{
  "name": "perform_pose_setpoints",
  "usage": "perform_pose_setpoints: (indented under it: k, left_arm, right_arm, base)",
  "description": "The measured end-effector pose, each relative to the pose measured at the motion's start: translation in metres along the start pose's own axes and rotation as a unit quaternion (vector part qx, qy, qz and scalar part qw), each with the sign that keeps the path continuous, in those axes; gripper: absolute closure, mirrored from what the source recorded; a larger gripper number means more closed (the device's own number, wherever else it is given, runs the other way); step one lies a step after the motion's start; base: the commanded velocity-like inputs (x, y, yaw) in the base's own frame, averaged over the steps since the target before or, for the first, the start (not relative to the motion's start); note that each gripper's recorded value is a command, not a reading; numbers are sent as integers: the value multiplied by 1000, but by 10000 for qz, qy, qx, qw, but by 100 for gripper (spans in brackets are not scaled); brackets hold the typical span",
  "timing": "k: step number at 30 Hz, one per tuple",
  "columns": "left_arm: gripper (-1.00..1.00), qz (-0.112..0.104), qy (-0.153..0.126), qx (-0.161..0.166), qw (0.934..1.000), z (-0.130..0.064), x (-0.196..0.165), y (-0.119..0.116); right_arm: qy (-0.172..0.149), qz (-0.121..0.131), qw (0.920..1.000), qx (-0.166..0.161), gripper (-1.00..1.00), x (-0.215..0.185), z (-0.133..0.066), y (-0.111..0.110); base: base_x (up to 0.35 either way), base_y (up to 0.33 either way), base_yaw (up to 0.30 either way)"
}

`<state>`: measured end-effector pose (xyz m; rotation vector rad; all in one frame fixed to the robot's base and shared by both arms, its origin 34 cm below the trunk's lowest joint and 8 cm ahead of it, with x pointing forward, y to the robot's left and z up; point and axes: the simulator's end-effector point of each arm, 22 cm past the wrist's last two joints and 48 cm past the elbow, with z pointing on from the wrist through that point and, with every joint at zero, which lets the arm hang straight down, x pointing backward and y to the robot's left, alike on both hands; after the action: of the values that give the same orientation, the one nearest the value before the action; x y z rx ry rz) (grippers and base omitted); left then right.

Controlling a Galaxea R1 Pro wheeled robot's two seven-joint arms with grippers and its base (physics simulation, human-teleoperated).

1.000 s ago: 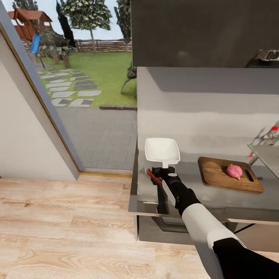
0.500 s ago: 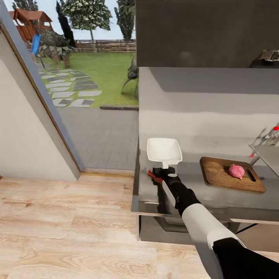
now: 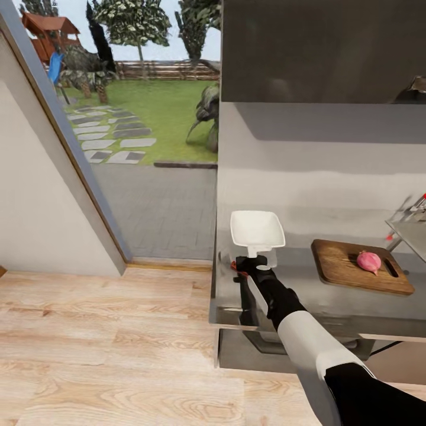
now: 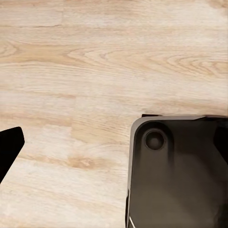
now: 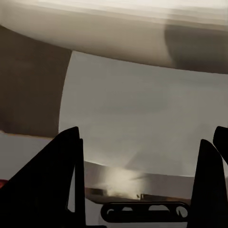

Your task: In the kitchen, take the Vidalia onion out of the sink, dice it on the chopping board with the paring knife, put the diced onion into the bowl on the countertop, then place both the paring knife and the chopping board into the sink.

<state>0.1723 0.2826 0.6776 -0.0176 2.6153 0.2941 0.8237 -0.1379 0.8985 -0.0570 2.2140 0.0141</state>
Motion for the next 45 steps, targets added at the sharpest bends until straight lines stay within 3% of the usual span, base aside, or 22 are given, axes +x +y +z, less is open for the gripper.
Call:
perform_pose_setpoints:
  k: [19,27,39,43,45]
  left_arm:
    - [-100,-2,-4,3,10000,0,-1,0]
    - [-100,-1,-3,4,10000,0,-1,0]
    - [-100,-2,-3,5,10000,0,-1,0]
    - [-100,-2,-3,3,10000,0,-1,0]
    - [-100,-2,-3,4,10000,0,-1,0]
  right_arm:
    - [-24,-9,10000,-9,-100,-1,0,1]
    - [-321,34,9995,-21,-100,-13,0,2]
    - [-365,23,9993,-43,-100,-15,0,3]
    - [-383,-47,9992,-80,-100,-16,-1,7]
    - [-410,-204,9988,-146,-100,-17,-2,15]
  base:
    - [-103,0,0]
    - [-11,0,0]
    - [0,0,0]
    - [0,0,0]
    - [0,0,0]
